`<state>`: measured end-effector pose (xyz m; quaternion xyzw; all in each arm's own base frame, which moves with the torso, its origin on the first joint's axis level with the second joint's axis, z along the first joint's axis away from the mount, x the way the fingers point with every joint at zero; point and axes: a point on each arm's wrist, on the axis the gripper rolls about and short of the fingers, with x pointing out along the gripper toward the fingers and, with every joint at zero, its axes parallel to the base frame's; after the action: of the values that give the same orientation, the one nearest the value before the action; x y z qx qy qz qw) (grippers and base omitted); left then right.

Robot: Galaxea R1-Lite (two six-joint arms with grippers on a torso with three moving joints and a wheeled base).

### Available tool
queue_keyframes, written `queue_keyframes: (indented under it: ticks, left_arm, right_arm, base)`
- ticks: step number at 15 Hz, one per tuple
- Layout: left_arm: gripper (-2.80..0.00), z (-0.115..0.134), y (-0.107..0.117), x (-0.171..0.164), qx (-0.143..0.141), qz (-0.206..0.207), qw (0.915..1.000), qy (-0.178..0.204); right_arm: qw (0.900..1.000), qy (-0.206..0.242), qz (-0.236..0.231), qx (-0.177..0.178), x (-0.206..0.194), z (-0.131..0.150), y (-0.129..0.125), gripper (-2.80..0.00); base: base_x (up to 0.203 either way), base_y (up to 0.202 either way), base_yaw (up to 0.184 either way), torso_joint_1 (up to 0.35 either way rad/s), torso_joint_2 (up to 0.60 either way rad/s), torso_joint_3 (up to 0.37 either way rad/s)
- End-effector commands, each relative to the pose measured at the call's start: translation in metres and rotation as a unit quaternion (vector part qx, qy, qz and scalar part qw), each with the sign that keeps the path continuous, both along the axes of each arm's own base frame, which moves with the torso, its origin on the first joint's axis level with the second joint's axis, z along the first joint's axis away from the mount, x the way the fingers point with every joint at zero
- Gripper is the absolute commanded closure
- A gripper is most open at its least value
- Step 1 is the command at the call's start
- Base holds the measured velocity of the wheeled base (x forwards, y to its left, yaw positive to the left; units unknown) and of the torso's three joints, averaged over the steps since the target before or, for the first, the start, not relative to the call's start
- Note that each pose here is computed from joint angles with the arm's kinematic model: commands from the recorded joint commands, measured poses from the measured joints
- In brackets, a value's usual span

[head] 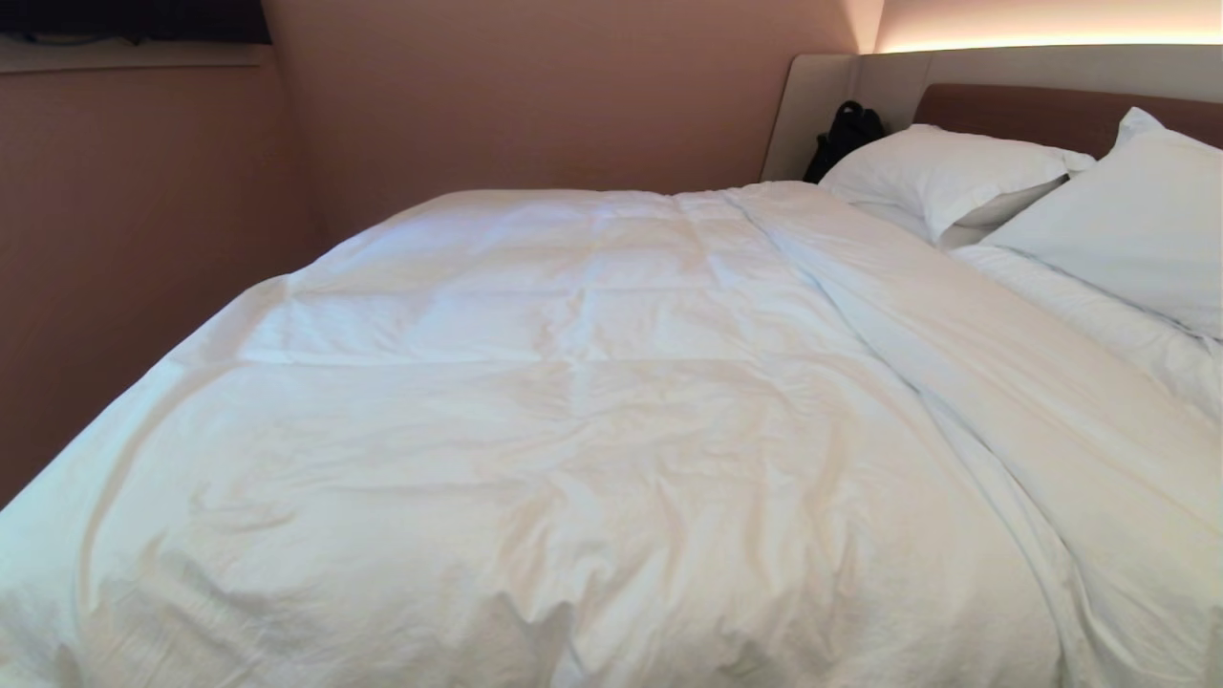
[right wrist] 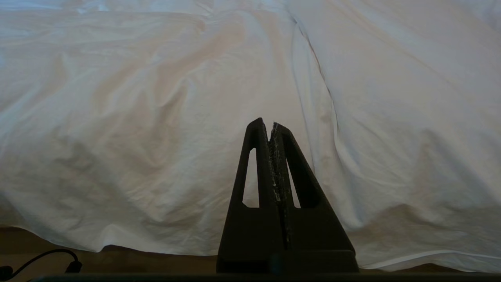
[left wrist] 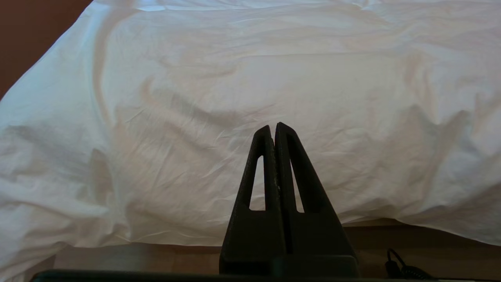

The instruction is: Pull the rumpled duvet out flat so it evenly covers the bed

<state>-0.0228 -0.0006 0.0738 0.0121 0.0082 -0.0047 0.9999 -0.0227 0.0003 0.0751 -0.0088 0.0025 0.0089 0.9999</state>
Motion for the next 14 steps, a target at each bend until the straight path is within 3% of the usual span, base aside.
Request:
queue_keyframes:
  ticks: [1, 14]
  left_arm:
    - [0.00, 0.0001, 0.0000, 0.0000, 0.000, 0.000, 1.0000, -0.001]
    - [0.00, -0.0002, -0.0001, 0.0000, 0.009, -0.003, 1.0000, 0.001]
  right_arm:
    - [1.000, 0.000, 0.000, 0.000, -0.0001, -0.0001, 0.0000, 0.00]
    - [1.000, 0.000, 0.001, 0.000, -0.0001, -0.0001, 0.0000, 0.00]
  base:
    - [0.000, 0.000, 0.000, 0.000, 0.00, 0.000]
    - [0.000, 0.000, 0.000, 0.000, 0.00, 0.000]
